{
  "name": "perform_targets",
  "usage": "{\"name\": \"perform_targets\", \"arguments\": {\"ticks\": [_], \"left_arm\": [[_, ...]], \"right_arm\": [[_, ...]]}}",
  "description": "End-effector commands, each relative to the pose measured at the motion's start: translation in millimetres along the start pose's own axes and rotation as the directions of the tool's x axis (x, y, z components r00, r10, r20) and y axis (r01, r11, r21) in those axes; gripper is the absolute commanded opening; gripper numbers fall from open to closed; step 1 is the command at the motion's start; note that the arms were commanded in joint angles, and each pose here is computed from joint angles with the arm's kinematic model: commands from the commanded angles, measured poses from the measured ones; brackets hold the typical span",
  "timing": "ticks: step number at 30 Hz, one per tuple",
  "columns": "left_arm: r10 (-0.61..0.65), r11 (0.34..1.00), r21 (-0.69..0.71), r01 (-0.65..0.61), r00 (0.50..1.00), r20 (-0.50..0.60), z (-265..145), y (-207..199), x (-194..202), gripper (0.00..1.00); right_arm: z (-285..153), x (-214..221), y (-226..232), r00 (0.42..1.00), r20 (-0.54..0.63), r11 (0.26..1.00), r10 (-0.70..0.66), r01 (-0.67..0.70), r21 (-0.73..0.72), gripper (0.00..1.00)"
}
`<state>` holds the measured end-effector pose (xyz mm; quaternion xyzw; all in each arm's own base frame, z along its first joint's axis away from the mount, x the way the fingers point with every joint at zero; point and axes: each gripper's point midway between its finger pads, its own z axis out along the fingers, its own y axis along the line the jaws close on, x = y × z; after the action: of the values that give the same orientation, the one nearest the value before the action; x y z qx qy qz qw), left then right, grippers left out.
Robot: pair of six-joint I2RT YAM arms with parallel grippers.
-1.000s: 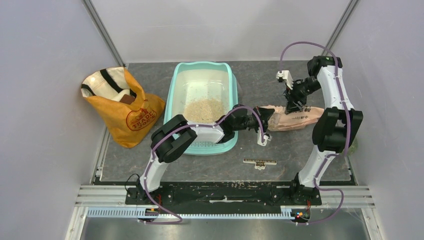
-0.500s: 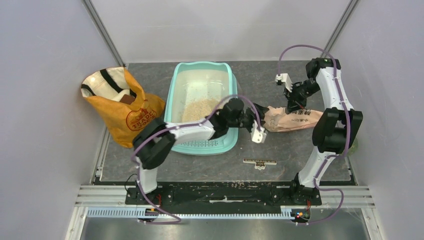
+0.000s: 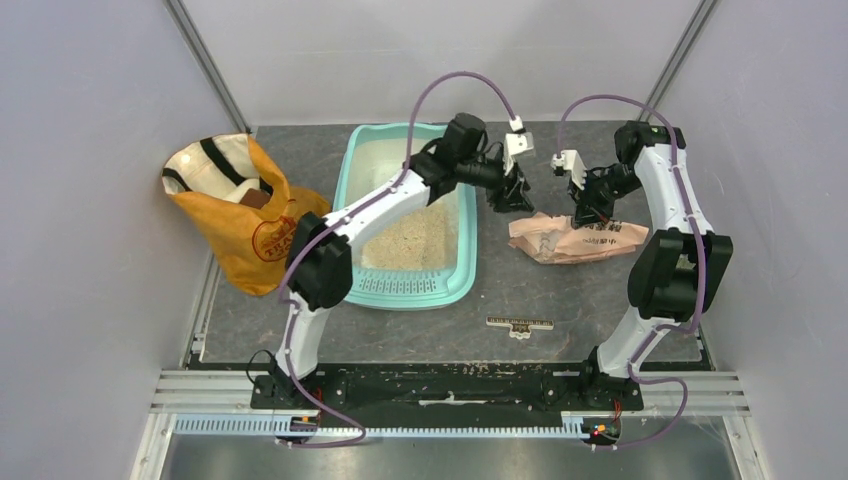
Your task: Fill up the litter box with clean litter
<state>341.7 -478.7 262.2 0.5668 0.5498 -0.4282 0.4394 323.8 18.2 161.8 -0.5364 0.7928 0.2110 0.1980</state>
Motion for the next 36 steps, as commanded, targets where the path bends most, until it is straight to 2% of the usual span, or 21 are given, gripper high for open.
{"name": "perform_targets", "arguments": {"ticks": [1,7,13,16,17,18,19,23,25,28,29,30,31,32,33,36], "left_arm": [[-0.276,0.955,0.084,0.285,0.955,-0.105,19,-27,48,0.62],[-0.3,0.954,-0.006,0.301,0.948,-0.108,40,-2,74,0.59],[-0.255,0.962,0.058,0.265,0.957,-0.141,51,-19,91,0.55],[-0.228,0.969,0.058,0.239,0.962,-0.147,55,-22,97,0.41],[-0.213,0.973,0.055,0.223,0.966,-0.148,56,-21,98,0.3],[-0.197,0.977,0.054,0.206,0.97,-0.143,54,-21,97,0.13],[-0.173,0.983,0.047,0.18,0.976,-0.129,51,-20,92,0.03],[-0.012,0.998,0.055,0.014,0.999,-0.037,27,-38,47,0.02],[0.053,0.998,0.027,-0.053,0.998,-0.032,18,-44,33,0.02],[0.098,0.993,-0.059,-0.105,0.989,-0.107,16,-33,56,0.02],[0.092,0.99,-0.091,-0.106,0.985,-0.145,17,-26,69,0.02],[0.073,0.989,-0.116,-0.094,0.982,-0.173,18,-20,80,0.02],[0.06,0.988,-0.129,-0.087,0.979,-0.194,19,-16,88,0.02],[0.054,0.987,-0.134,-0.083,0.977,-0.206,20,-14,95,0.02],[0.062,0.986,-0.141,-0.092,0.977,-0.202,21,-12,96,0.02],[0.092,0.979,-0.162,-0.126,0.975,-0.205,21,-8,103,0.02]], "right_arm": [[-14,-13,4,0.999,0.036,0.998,-0.037,0.035,0.056,0.0],[-15,-15,10,0.997,0.048,0.997,-0.062,0.059,0.056,0.0],[-15,-13,10,0.998,0.036,0.997,-0.054,0.052,0.054,0.0],[-17,-17,13,0.997,0.051,0.998,-0.053,0.051,0.043,0.0],[-19,-18,15,0.997,0.054,0.998,-0.052,0.05,0.038,0.0],[-20,-19,17,0.997,0.054,0.998,-0.05,0.048,0.032,0.0],[-22,-19,19,0.998,0.052,0.999,-0.046,0.045,0.026,0.0],[-36,-25,30,0.997,0.069,0.999,-0.043,0.043,0.009,0.0],[-37,-26,29,0.996,0.07,0.999,-0.053,0.052,0.016,0.0],[-22,-16,10,0.998,0.048,0.998,-0.039,0.036,0.059,0.01],[-14,-10,5,0.999,0.031,0.998,-0.025,0.023,0.059,0.13],[-9,-3,5,1.0,0.01,0.999,-0.006,0.006,0.041,0.32],[-5,4,5,1.0,-0.014,1.0,0.012,-0.012,0.022,0.43],[-3,9,5,0.999,-0.033,1.0,0.025,-0.024,0.01,0.49],[-3,14,5,0.998,-0.048,1.0,0.03,-0.03,0.008,0.47],[-5,22,-1,0.997,-0.064,0.999,0.032,-0.03,0.031,0.23]]}}
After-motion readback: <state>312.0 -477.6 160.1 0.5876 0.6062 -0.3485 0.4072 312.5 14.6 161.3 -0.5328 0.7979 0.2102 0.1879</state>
